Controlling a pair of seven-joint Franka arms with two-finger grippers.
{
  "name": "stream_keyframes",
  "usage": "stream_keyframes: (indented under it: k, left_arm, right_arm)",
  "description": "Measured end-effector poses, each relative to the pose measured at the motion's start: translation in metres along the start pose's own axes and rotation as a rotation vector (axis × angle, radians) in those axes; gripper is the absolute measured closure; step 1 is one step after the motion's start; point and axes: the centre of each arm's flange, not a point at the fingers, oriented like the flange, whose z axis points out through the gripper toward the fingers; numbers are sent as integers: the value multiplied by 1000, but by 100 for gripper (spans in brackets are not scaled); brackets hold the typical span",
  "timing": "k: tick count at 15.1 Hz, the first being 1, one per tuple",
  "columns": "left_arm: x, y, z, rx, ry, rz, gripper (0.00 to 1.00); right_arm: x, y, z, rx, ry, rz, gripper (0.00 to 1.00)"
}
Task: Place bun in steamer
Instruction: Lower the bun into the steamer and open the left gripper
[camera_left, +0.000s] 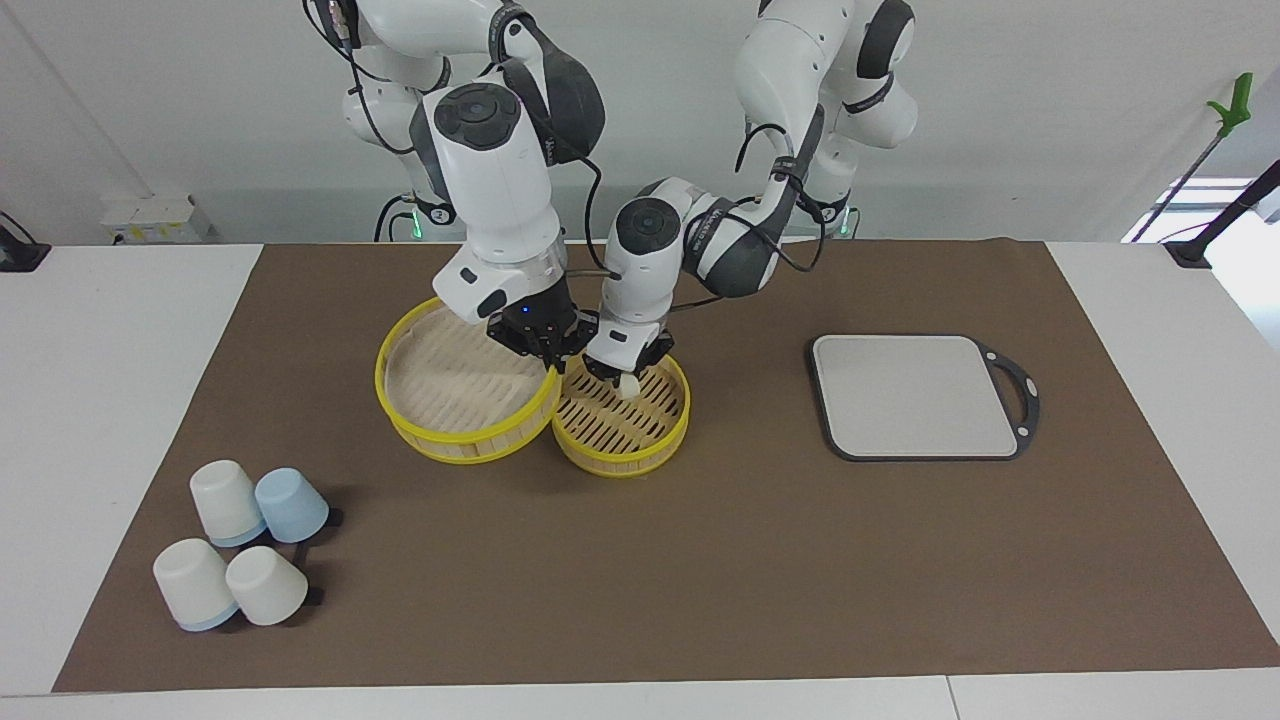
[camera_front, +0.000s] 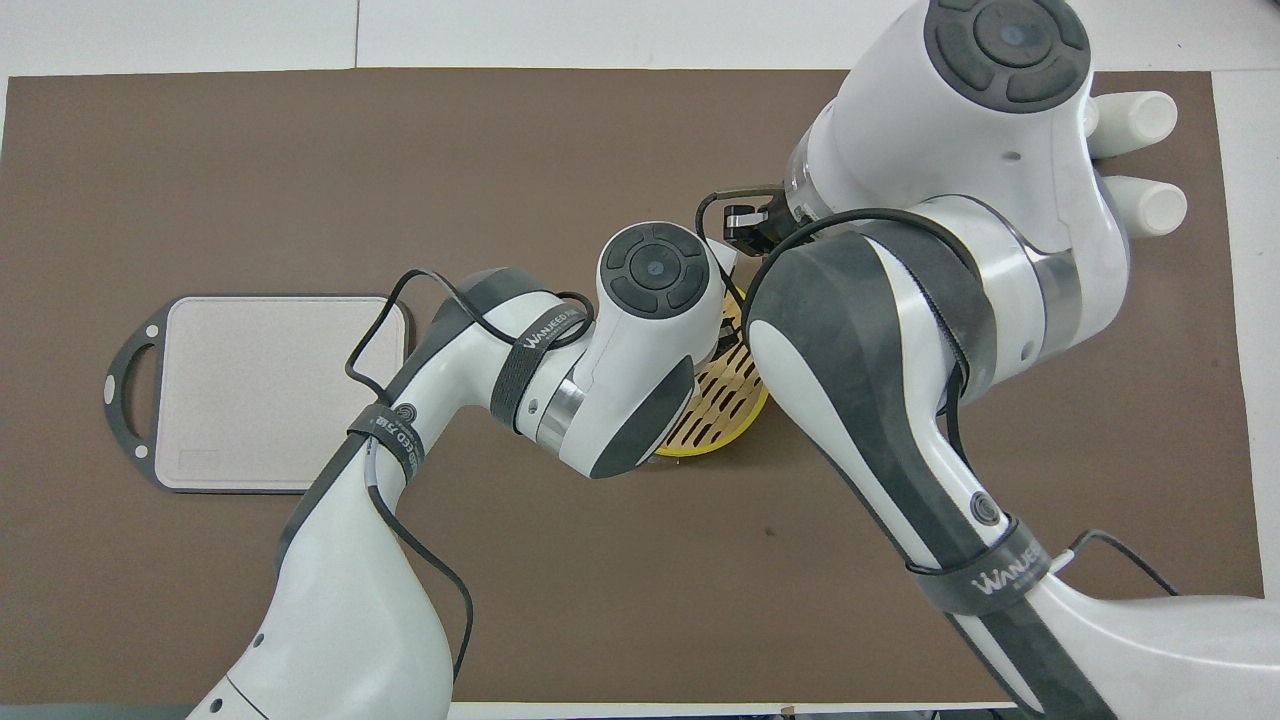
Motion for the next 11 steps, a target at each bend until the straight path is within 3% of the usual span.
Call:
stream_keyframes:
  k: [6,11]
  left_arm:
    - [2,-4,25,7,-1,-6,65]
    - [4,-2,17,-10,11,-7,13]
  right_arm:
    - [4,15,6,-8,-14,-22,91]
    - [-1,17,8,-12,-23,-23,91]
